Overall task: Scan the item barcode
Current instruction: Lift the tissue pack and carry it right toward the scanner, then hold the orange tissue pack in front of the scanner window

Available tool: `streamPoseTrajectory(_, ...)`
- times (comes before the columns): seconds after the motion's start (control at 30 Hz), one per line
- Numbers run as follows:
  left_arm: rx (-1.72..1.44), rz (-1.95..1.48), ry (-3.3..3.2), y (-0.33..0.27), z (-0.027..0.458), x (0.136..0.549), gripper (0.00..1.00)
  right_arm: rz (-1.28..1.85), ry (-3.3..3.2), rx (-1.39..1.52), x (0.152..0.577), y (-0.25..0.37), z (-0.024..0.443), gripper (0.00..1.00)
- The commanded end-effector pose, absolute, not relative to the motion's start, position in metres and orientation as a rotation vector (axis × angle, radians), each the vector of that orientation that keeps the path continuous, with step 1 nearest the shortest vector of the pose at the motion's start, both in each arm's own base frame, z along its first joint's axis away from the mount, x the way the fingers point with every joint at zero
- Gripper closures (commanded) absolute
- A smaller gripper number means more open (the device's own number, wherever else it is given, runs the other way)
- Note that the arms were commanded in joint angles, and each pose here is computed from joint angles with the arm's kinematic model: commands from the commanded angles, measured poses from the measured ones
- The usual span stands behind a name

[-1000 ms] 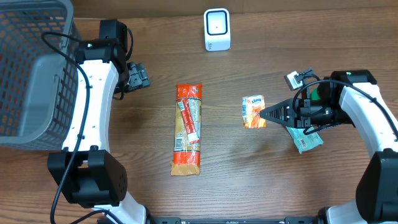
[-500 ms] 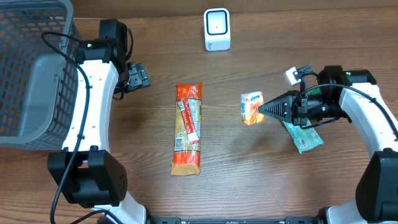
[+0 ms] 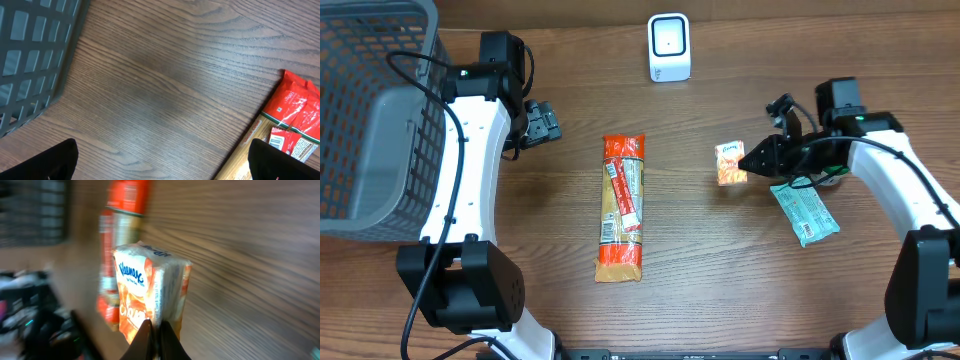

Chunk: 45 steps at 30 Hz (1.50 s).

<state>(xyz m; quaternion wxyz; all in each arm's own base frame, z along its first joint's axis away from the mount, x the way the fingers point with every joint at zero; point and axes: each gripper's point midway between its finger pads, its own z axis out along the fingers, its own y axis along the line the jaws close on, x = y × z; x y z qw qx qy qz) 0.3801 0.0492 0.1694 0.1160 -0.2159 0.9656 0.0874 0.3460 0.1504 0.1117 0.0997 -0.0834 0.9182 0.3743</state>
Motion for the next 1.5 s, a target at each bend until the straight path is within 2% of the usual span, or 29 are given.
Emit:
streamPoseTrajectory(0.0, -0.611, 0.272, 2.832, 0.050, 0.169, 0.379, 0.00, 0.777, 2.858, -0.017, 0.355, 0.127, 0.089, 0.96)
streamPoseTrajectory(0.2, -0.611, 0.272, 2.832, 0.050, 0.169, 0.379, 0.00, 0.739, 2.868, -0.021, 0.362, 0.126, 0.122, 0.96)
streamPoseTrajectory(0.37, -0.611, 0.272, 2.832, 0.050, 0.169, 0.379, 0.00, 0.508, 2.886, 0.030, 0.370, 0.105, 0.160, 0.96)
streamPoseTrajectory(0.83, -0.611, 0.272, 2.832, 0.050, 0.169, 0.379, 0.00, 0.323, 2.628, -0.020, 0.397, 0.128, 0.316, 0.97)
streamPoseTrajectory(0.93, -0.611, 0.272, 2.832, 0.050, 0.169, 0.379, 0.00, 0.295, 2.584, -0.041, 0.405, 0.135, 0.333, 0.97)
streamPoseTrajectory(1.23, -0.611, 0.272, 2.832, 0.050, 0.169, 0.379, 0.00, 0.150, 2.469, -0.214, 0.471, 0.166, 0.310, 0.96)
streamPoseTrajectory(1.33, -0.611, 0.272, 2.832, 0.050, 0.170, 0.379, 0.00, 0.025, 2.402, -0.434, 0.495, 0.181, 0.293, 0.96)
streamPoseTrajectory(1.47, -0.611, 0.272, 2.832, 0.050, 0.169, 0.379, 0.00, -0.151, 2.329, -0.585, 0.526, 0.196, 0.267, 0.96)
